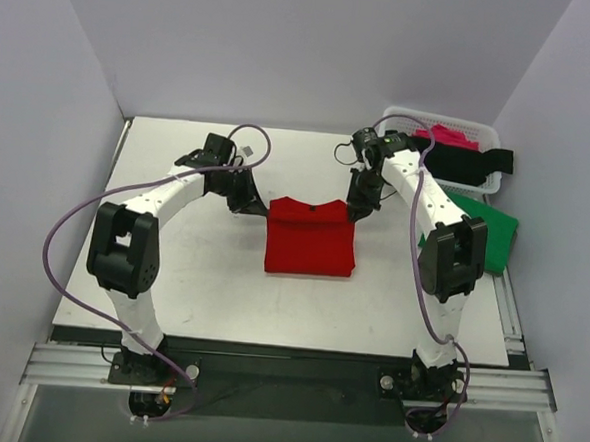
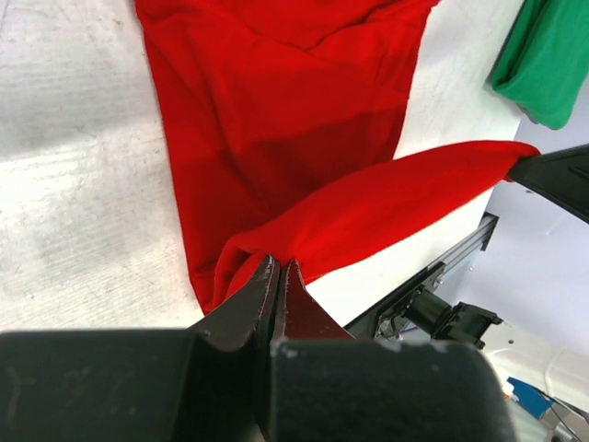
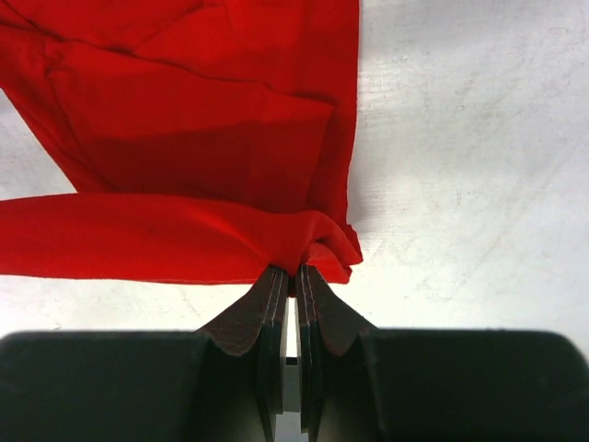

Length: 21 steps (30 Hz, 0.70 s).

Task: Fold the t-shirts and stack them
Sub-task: Fold the long partially folded tshirt into a neat square

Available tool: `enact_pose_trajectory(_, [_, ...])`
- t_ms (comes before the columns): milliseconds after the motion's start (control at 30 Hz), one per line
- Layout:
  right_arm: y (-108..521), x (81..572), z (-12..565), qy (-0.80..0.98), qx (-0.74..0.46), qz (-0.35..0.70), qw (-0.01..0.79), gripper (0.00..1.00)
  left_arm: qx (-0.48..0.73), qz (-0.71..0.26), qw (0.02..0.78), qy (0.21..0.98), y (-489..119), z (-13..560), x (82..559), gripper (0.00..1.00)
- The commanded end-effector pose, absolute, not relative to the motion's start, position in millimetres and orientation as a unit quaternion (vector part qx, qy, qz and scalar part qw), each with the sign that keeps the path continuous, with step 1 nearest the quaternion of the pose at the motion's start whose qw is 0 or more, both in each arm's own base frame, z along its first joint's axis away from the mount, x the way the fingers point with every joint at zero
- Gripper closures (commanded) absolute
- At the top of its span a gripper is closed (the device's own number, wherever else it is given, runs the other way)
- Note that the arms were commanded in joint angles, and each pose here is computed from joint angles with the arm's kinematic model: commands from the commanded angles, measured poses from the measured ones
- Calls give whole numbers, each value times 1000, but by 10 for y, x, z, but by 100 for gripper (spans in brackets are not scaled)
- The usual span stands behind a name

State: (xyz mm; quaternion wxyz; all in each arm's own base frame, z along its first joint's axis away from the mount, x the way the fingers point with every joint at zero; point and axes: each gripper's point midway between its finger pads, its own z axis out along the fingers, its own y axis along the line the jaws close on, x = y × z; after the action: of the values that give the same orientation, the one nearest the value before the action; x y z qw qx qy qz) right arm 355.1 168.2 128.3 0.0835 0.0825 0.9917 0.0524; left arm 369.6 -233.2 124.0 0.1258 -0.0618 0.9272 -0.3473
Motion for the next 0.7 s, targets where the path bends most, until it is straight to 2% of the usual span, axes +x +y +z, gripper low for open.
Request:
enact_pose_trajectory(0, [1660,3533,1411,992,77,61,79,100,-32,-393,164,904,-2457,1538,3883,100])
enact_pose_trajectory(233, [1642,3184,1529,992,77,81,66,100,-14,-405,174,897,-2415,1717,3652,100])
enact_pose_trajectory(367, [1615,2849,1557,992,72,87,51,100,-15,-400,141,905,-2320,1584,3250,100])
enact_pose_trajectory(667, [1655,2043,1609,992,71,95,37,100,-8,-391,128,911,-2124,1670,2511,100])
